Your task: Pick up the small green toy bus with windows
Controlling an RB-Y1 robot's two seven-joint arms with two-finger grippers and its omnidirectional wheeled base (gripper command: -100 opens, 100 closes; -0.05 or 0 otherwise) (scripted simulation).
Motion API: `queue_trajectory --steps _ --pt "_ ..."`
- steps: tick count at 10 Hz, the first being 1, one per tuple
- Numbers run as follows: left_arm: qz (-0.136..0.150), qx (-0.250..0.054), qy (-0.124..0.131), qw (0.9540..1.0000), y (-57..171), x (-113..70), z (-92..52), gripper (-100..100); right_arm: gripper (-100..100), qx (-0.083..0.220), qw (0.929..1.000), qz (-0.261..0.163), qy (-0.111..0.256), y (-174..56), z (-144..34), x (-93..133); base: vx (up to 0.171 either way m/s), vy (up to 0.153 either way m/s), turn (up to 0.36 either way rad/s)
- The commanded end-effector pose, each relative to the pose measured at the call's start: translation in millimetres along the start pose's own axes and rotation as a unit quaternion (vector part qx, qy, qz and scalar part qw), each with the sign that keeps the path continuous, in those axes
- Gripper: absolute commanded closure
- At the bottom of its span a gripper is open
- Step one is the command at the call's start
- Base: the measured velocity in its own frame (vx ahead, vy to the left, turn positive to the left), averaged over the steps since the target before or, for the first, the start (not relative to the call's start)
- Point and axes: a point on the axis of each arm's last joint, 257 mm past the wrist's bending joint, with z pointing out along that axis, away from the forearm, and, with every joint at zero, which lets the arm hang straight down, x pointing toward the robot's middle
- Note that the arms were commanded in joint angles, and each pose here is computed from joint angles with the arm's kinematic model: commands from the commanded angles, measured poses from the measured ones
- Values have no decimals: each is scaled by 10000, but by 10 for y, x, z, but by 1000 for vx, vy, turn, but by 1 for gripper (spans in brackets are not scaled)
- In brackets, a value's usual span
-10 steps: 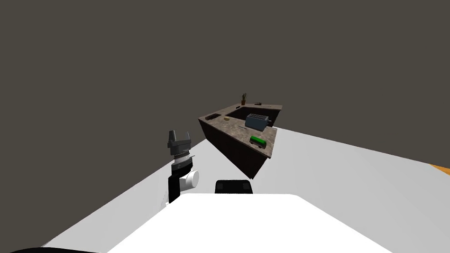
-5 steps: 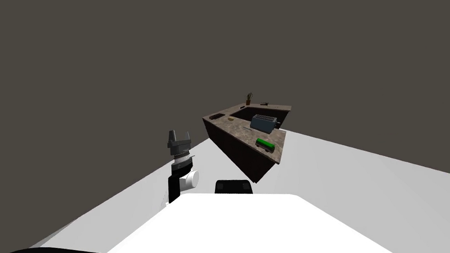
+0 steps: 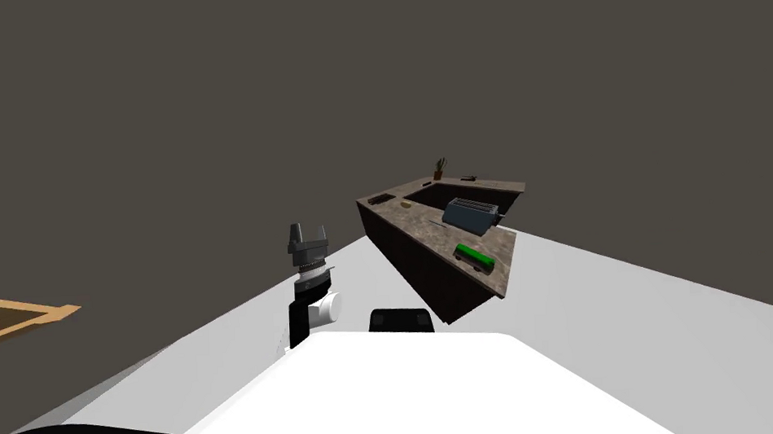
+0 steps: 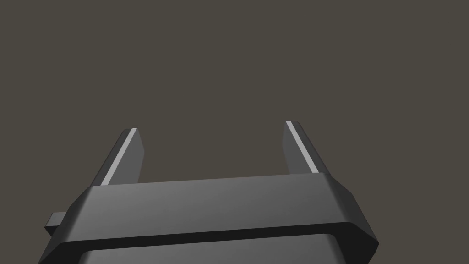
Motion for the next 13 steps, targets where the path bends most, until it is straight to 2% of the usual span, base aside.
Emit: queue_trajectory --steps 1,2,4,6,8,10,12,13 --pt "0 0 0 10000 0 0 0 0 -100 376 9987 -281 202 -346 -246 -17 115 127 400" --pt "0 0 0 10000 0 0 0 0 -100 468 9978 -368 282 -429 -342 -44 106 90 158" --pt "0 0 0 10000 0 0 0 0 -100 906 9920 -727 488 -792 -674 -169 118 117 311" --pt "1 0 -1 10000 0 -1 -1 0 -100 947 9911 -773 527 -825 -725 -192 85 60 66" --pt "1 0 0 10000 0 0 0 0 -100 1228 9851 -1063 567 -1038 -941 -392 128 73 330" --pt "1 -1 -1 10000 0 -1 -1 0 -100 1335 9818 -1258 495 -1113 -1008 -568 188 136 283" --pt "1 -1 -1 10000 0 -1 -1 0 -100 1267 9820 -1366 303 -1055 -924 -732 228 158 190" --pt "1 -1 -1 10000 0 -1 -1 0 -100 1296 9818 -1342 365 -1087 -940 -685 106 54 36"
